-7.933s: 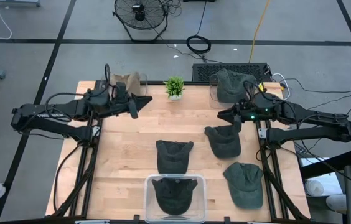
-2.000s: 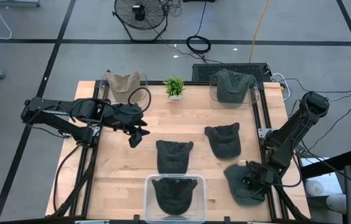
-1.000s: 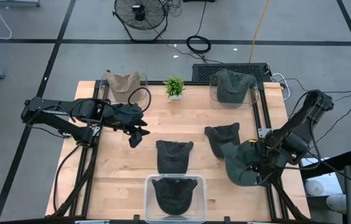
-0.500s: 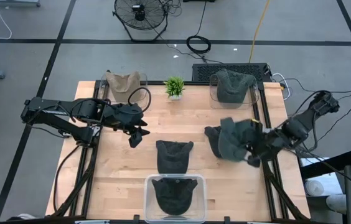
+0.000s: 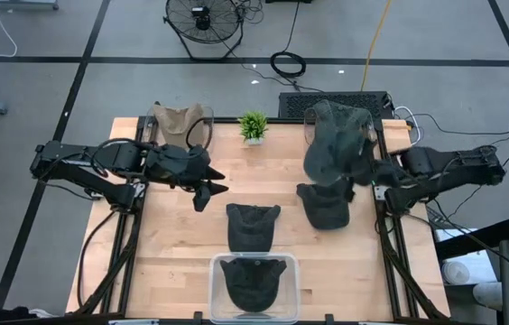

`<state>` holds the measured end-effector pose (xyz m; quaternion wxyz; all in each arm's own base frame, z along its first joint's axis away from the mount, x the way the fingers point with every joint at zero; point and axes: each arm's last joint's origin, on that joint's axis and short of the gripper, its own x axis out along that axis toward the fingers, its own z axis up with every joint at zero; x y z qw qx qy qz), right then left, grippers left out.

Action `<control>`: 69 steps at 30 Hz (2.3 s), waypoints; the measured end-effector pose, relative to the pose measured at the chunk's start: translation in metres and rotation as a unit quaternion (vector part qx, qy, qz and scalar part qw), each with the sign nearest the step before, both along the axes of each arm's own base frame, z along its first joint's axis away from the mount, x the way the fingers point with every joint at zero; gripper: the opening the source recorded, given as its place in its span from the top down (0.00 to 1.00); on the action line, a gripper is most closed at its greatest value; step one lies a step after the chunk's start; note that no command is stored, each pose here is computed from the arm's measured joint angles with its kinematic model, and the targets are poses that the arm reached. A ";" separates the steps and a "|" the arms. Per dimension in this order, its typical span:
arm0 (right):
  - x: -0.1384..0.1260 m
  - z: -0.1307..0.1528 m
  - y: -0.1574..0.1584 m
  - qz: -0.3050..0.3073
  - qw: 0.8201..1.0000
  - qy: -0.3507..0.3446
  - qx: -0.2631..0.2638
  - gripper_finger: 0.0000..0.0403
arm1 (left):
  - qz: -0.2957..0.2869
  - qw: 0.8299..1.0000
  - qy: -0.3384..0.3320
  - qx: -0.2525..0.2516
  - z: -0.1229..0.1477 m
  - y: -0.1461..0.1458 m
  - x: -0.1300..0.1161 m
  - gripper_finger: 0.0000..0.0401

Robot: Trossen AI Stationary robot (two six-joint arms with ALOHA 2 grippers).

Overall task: Pick & Place hat
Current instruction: Put the dark gray cap into the right transparent bin

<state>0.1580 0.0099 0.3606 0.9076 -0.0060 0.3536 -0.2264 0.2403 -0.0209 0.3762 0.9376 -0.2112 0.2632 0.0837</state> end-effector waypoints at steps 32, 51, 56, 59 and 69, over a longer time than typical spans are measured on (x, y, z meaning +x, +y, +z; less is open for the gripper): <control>0.000 -0.038 -0.115 -0.154 0.967 0.121 -0.162 0.99 | -0.031 0.993 -0.006 -0.113 0.002 -0.006 0.001 0.50; -0.005 -0.117 -0.128 -0.112 0.955 0.203 -0.184 0.98 | 0.005 0.987 -0.063 -0.150 0.012 -0.003 0.006 0.50; -0.005 -0.126 -0.128 -0.114 0.956 0.197 -0.187 0.91 | 0.017 0.986 -0.065 -0.151 0.012 0.002 0.007 0.50; -0.005 -0.127 -0.128 -0.114 0.956 0.198 -0.186 0.87 | 0.024 0.984 -0.064 -0.167 0.012 0.009 0.007 0.50; -0.002 -0.128 -0.124 -0.045 0.970 0.176 -0.159 0.72 | 0.019 0.978 -0.061 -0.201 0.012 0.023 0.007 0.50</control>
